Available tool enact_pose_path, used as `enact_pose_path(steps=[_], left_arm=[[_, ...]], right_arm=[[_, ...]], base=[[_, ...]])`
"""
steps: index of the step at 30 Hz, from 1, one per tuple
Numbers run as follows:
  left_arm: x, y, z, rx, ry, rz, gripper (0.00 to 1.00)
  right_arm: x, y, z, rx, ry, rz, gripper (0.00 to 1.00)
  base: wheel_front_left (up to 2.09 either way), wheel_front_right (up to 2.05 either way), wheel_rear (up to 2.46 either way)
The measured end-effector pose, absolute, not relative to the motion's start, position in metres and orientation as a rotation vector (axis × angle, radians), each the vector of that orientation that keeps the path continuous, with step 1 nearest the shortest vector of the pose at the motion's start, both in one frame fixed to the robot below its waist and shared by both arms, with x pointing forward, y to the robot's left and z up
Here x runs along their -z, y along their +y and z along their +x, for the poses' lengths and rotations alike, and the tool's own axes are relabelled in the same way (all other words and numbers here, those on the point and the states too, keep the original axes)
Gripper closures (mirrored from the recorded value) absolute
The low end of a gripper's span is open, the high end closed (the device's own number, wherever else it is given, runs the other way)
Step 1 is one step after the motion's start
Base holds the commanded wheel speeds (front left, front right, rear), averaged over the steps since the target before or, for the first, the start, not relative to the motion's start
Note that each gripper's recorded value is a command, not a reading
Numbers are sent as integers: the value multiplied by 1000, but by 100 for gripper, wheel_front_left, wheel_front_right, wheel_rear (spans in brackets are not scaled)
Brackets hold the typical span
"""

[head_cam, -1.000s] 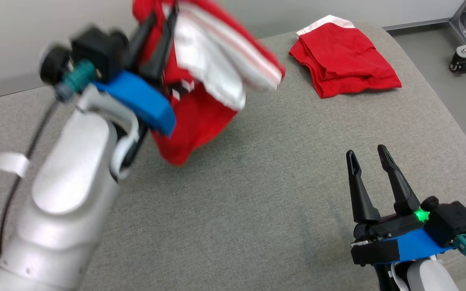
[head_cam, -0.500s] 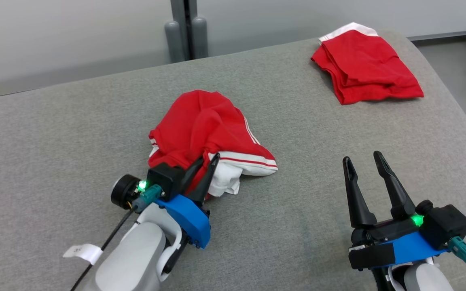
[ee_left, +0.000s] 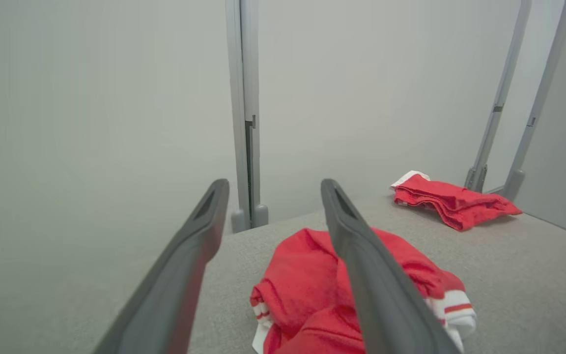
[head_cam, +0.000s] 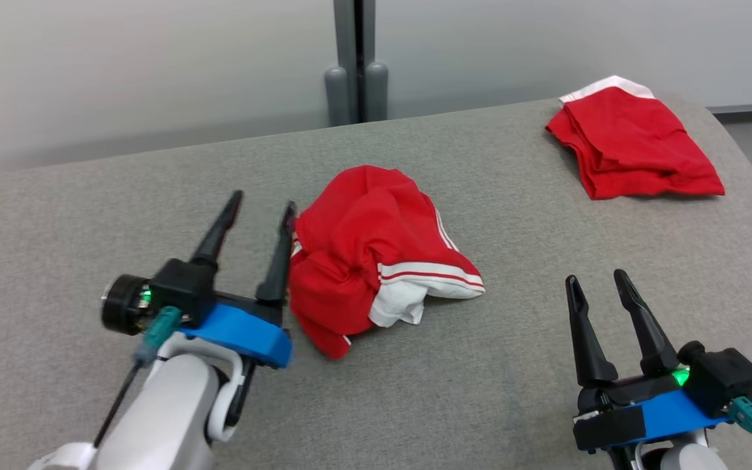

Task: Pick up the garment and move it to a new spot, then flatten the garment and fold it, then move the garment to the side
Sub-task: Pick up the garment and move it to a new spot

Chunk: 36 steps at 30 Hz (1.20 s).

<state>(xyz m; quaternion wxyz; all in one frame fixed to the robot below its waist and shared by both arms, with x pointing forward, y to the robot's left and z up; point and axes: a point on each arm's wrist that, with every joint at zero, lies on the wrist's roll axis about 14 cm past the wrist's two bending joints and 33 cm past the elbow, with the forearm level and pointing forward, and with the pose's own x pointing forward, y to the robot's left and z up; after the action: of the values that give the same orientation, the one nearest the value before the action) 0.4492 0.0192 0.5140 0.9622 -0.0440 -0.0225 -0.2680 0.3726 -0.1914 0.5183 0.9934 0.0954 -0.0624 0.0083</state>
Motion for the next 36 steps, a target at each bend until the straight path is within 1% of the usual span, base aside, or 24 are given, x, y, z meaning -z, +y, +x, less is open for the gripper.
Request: enact_pose_path(steps=[3,9,16,27,36], left_arm=[[-532,49,452,449,-108,-91,0],[-546,103,444,291,-166,-83,0],[-526,153,420,132,-118,-61,0],[-501,183,379,51,-50,-27,0],[-495,189,368,30,-37,-29,0]], right_arm=[[-518,-189,374,-25,-125,194,0],[-517,-181,380,-49,-121,197,0],[-515,-171,381,-78,-113,199,0],[-503,-165,369,-93,-76,195,0],[-497,-161,366,-103,-55,189,0]], base=[[0,0,0],[0,0,0],[0,0,0],[0,0,0],[0,0,0]])
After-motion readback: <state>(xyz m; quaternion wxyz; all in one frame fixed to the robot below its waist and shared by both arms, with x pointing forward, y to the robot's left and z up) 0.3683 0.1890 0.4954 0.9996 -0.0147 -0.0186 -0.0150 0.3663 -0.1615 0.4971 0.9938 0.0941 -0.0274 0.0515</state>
